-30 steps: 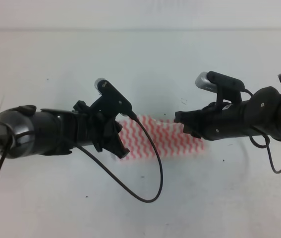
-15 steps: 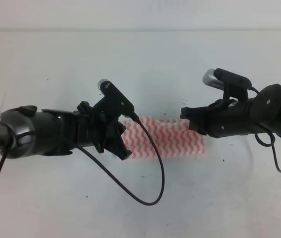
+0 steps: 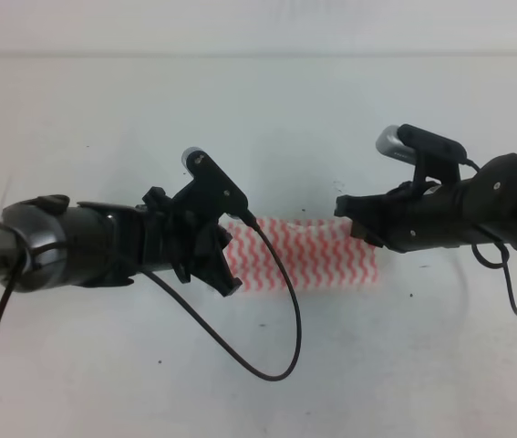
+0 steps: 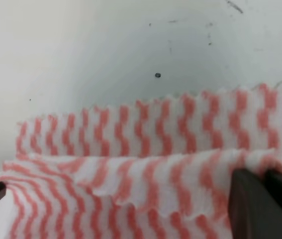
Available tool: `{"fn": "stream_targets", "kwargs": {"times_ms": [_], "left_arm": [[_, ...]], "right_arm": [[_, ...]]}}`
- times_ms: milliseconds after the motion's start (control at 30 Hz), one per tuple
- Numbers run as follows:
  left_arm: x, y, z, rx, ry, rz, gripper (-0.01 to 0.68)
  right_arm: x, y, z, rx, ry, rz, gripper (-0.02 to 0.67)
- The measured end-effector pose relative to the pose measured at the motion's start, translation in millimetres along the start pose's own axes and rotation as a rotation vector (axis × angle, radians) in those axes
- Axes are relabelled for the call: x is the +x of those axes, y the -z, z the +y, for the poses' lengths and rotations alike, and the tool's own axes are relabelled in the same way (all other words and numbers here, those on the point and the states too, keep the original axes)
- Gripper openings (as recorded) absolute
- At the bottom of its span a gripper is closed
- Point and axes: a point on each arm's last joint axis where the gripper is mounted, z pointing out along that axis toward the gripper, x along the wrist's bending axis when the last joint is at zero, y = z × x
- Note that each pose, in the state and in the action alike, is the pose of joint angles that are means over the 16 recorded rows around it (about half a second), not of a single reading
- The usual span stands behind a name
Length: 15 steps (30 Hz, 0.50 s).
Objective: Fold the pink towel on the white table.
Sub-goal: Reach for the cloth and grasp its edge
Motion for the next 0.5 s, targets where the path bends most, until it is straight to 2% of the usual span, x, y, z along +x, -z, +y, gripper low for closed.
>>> {"fn": "stream_targets", "kwargs": {"times_ms": [500], "left_arm": [[0.1,0.2,0.2,-0.001,-0.001,0.000,-0.005]], "right_arm": [[-0.6,-0.1,0.3,0.000,-0.002,-0.001,-0.015]]}}
